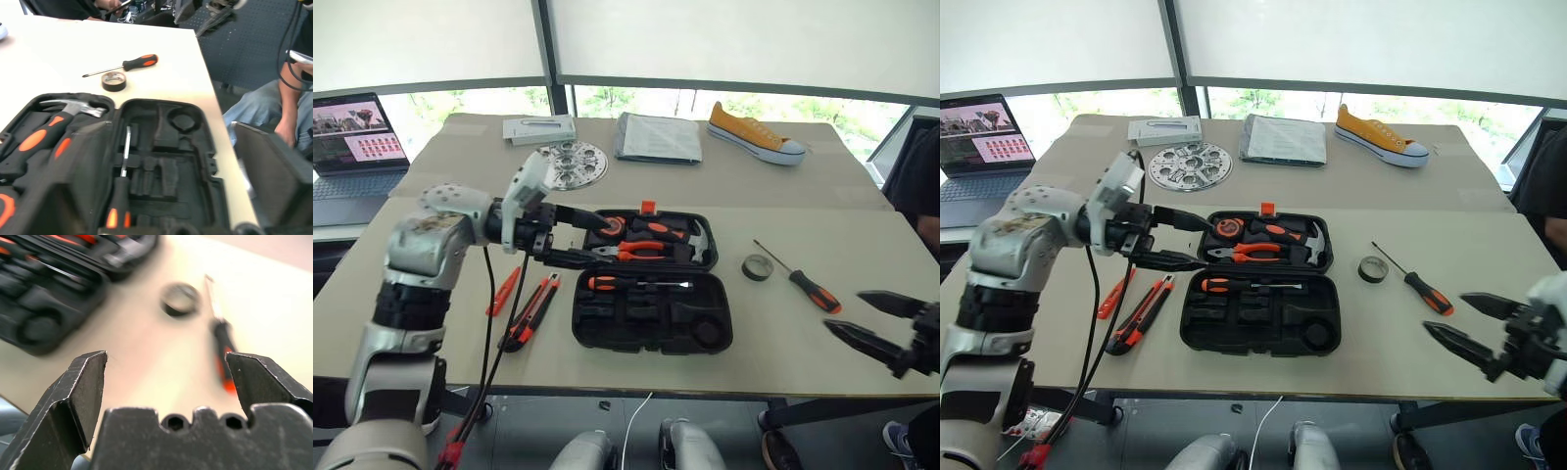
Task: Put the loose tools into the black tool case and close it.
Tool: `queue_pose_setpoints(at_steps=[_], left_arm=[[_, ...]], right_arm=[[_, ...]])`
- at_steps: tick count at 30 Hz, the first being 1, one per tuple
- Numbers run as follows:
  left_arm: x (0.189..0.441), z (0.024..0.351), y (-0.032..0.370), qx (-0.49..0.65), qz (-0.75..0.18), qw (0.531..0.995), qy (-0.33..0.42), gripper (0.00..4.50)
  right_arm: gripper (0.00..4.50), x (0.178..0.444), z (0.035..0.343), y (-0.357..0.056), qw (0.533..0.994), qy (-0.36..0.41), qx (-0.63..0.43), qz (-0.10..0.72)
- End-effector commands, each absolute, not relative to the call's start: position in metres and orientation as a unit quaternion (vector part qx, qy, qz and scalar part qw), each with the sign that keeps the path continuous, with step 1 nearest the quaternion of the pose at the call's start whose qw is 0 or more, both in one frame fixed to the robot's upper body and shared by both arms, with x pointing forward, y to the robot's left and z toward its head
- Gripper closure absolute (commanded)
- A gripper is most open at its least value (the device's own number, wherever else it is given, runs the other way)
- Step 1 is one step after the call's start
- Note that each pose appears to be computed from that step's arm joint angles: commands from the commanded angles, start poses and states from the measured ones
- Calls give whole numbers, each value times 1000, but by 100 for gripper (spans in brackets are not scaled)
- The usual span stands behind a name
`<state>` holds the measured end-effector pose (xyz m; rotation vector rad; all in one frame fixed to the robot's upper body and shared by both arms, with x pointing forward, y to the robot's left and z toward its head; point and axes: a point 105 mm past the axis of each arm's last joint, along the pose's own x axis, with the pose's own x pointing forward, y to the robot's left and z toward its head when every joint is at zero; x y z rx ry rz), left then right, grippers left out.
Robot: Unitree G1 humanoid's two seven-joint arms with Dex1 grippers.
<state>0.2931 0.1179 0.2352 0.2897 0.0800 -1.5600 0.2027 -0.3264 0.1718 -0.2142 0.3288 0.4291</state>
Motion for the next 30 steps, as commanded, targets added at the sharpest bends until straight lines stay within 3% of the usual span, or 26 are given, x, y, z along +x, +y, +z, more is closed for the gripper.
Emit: queue_pose_setpoints(at_steps=[1,9,13,20,23,30], left_arm=[[280,238,115,159,-719,676,28,3],[275,226,118,194,-729,655,48,3],[276,223,115,212,-723,656,41,3],[276,222,114,210,-720,660,42,3],[276,220,115,211,-718,662,46,0],[277,214,128,209,-703,677,66,0]], right_arm=[[0,212,175,-340,961,153,-129,193],[0,260,152,-345,958,161,-152,185],[0,296,124,-340,954,191,-134,188],[0,319,104,-332,956,202,-92,192],[75,320,99,-329,953,207,-92,200],[312,324,117,-342,965,176,-95,167]])
